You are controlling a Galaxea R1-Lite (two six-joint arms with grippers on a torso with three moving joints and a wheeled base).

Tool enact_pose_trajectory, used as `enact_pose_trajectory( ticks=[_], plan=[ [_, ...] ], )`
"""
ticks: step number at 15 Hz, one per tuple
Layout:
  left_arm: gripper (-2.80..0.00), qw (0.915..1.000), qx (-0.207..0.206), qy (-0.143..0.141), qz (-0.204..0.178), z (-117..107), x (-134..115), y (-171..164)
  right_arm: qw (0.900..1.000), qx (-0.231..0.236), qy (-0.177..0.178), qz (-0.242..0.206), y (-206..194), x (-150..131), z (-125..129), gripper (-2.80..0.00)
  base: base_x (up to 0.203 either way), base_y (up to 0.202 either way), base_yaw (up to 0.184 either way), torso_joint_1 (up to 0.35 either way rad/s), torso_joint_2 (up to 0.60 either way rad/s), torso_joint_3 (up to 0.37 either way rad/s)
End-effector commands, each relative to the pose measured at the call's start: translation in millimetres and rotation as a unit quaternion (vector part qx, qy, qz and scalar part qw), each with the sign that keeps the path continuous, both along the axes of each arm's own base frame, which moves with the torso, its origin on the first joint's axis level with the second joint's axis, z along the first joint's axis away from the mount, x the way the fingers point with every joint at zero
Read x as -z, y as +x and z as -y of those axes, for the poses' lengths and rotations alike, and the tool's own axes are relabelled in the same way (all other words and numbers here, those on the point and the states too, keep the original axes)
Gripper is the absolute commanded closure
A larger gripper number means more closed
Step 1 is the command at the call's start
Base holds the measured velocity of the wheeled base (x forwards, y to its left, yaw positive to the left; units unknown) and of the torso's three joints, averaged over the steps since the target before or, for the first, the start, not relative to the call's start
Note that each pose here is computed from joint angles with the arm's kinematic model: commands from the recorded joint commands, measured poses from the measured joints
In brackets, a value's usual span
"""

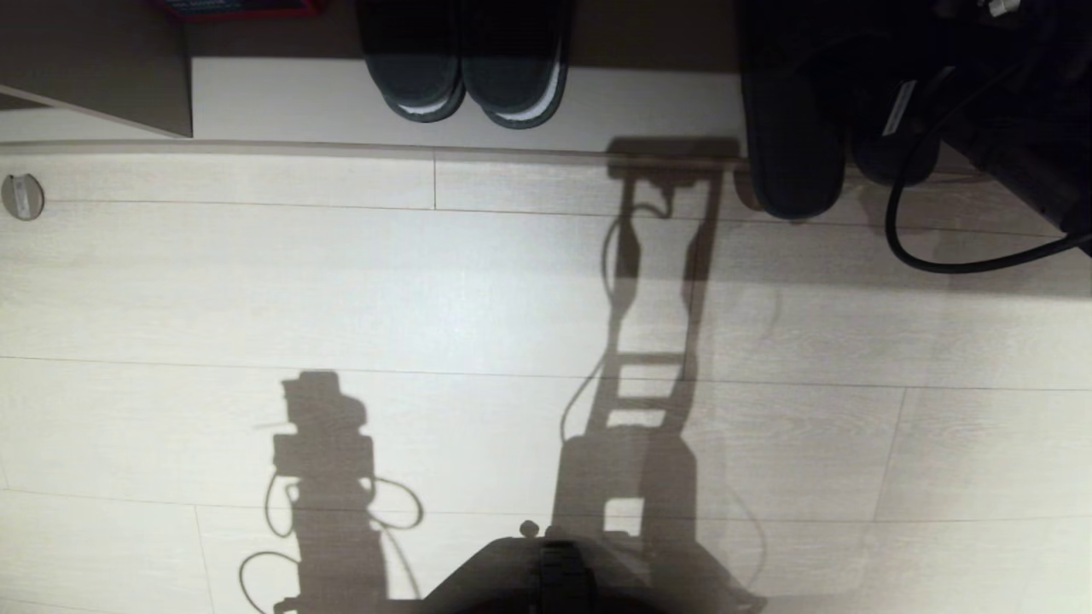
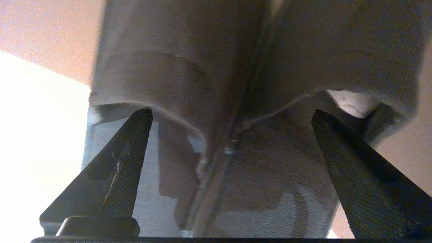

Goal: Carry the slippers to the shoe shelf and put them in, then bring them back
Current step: Pick up the slippers in the shoe cabinet

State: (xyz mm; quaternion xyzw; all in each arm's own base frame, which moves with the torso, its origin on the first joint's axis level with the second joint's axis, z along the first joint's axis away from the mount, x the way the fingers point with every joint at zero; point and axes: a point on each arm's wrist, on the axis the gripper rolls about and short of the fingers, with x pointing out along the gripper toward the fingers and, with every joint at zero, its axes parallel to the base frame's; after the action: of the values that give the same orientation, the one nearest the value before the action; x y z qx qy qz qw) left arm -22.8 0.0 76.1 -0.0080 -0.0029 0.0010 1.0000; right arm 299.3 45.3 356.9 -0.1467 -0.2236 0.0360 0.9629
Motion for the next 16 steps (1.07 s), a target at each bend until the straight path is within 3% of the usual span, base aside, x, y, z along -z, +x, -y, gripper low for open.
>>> enact_pose_trajectory(
  ticks=[1, 5, 10, 11, 16],
  plan=[
    [0.0, 1.0, 0.0, 0.0, 0.0, 0, 0, 0, 1.0, 0.003, 0.002, 0.003, 2, -1, -1, -2.8, 0.0, 0.0, 0.0, 0.0, 0.0, 0.0],
    [0.0, 1.0, 0.0, 0.0, 0.0, 0, 0, 0, 1.0, 0.004, 0.009, 0.017, 19, -5, -5, -2.8, 0.0, 0.0, 0.0, 0.0, 0.0, 0.0],
    [0.0, 1.0, 0.0, -0.001, 0.0, 0, 0, 0, 0.996, -0.003, 0.019, 0.086, 39, -13, -11, -2.8, 0.0, 0.0, 0.0, 0.0, 0.0, 0.0],
    [0.0, 1.0, 0.0, -0.001, 0.001, 0, 0, 0, 0.996, -0.003, 0.019, 0.087, 40, -13, -12, 0.0, 0.0, 0.0, 0.0, 0.0, 0.0, 0.0],
    [0.0, 1.0, -0.001, -0.002, 0.002, 0, 0, 0, 0.991, -0.005, 0.026, 0.129, 67, 5, -17, 0.0, 0.0, 0.0, 0.0, 0.0, 0.0, 0.0]
  ],
)
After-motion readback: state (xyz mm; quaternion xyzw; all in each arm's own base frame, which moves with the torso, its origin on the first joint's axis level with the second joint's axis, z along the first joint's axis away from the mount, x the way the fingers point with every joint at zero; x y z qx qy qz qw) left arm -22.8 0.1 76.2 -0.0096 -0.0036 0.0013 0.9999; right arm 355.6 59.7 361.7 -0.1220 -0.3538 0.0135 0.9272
